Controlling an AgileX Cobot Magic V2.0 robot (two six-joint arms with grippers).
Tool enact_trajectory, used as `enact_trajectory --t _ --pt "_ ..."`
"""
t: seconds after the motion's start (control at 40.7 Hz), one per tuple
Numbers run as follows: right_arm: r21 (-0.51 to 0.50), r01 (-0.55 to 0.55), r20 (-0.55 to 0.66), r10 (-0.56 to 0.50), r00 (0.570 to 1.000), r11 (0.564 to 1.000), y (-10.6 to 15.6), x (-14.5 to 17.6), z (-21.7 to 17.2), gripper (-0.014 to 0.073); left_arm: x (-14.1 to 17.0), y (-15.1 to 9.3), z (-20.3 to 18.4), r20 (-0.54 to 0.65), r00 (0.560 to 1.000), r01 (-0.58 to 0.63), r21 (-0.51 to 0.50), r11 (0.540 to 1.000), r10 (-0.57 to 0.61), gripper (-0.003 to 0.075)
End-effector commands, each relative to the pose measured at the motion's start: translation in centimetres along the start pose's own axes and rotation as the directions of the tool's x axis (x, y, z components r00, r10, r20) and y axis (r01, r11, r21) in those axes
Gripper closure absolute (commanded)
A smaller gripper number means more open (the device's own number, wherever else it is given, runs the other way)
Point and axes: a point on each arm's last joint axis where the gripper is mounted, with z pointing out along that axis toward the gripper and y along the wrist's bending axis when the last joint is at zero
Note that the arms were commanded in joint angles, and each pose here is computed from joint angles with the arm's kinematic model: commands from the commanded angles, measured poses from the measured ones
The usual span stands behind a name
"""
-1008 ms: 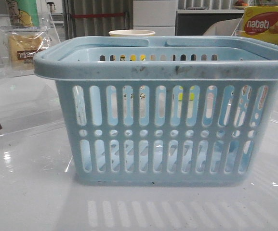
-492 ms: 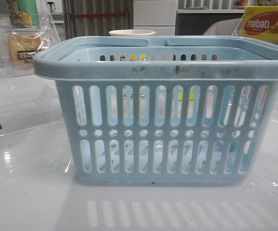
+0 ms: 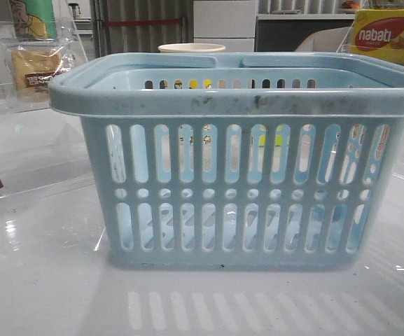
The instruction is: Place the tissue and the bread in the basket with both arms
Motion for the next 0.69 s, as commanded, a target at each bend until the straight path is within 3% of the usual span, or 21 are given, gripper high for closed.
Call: enact_trajectory --t 0.0,0.172,0.369,0.664 --pt "0.006 0.007 -0.028 -0.007 1.0 1.0 0.0 -1.0 1.5 0.0538 -0.4 -0.1 1.5 -0.062 0.998 0.012 0.006 1.0 -0.011 0.0627" --pt "0.019 0.008 -0.223 -0.003 0.975 1.0 -0.1 0.3 4.2 0.0538 1.2 0.0 3.7 -0.254 0.967 0.01 -0.001 1.0 -0.01 0.0627" --pt "0.037 0.031 -0.35 -0.016 0.937 0.999 -0.3 1.3 6.4 0.0538 2.9 0.0 5.5 -0.421 0.907 0.002 -0.009 1.0 -0.006 0.0627" --pt "0.046 0.052 -0.428 -0.027 0.904 0.998 -0.5 2.1 8.4 0.0536 3.8 0.1 7.3 -0.491 0.871 -0.008 -0.011 1.0 0.001 0.0627"
